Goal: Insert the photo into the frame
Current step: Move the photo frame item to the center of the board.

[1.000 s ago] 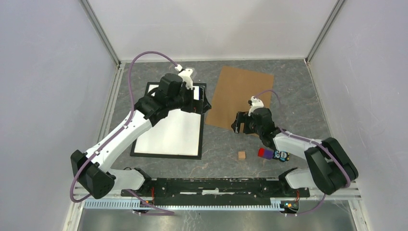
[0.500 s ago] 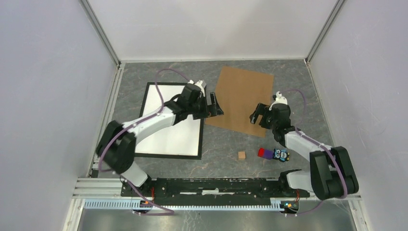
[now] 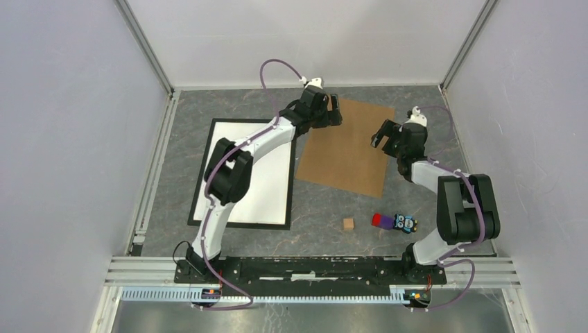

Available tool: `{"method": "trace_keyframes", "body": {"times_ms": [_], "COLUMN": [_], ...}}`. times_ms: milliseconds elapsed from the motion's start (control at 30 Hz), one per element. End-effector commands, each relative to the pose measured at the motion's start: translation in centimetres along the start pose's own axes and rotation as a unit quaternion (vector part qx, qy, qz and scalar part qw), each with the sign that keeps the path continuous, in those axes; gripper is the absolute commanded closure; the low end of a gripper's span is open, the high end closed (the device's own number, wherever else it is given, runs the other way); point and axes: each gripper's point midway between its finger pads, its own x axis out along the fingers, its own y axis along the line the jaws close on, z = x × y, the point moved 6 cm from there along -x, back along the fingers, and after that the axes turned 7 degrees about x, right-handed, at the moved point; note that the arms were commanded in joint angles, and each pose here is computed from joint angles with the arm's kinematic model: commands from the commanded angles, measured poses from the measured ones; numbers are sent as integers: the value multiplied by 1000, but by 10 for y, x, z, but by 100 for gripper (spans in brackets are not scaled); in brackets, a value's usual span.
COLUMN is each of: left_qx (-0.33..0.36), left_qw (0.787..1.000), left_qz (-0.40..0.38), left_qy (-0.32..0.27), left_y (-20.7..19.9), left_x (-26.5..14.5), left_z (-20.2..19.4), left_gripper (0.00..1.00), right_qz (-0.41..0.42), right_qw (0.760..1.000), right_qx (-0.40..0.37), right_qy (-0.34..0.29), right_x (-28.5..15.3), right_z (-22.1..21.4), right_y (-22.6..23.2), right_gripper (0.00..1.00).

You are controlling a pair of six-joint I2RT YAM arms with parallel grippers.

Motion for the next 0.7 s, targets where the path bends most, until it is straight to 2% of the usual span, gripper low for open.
{"method": "trace_keyframes", "body": {"times_ms": [0,167,267,467,667], "left_qx": [60,79,62,31,19], "left_qw": [997,994,992,993,992], "left_qz": [50,79,112,101,89], "left_qy": [-1,-2,9,58,88], "left_y": [17,31,45,53,52], "left_x": [26,32,38,45,50], "left_z": [2,6,2,-28,-42], "left_gripper": [0,0,0,0,0], "right_qz": [-9,-37,-45,17,33], "right_qw": [1000,999,999,999,998], "right_qx": [-6,-18,-22,13,26], "right_qy": [-27,-5,1,32,38], "right_x": [5,17,16,13,12], "right_z": [15,17,13,-7,-13], "right_y": [-16,-36,-43,-36,-34], "right_gripper": [2,3,3,5,5]}}
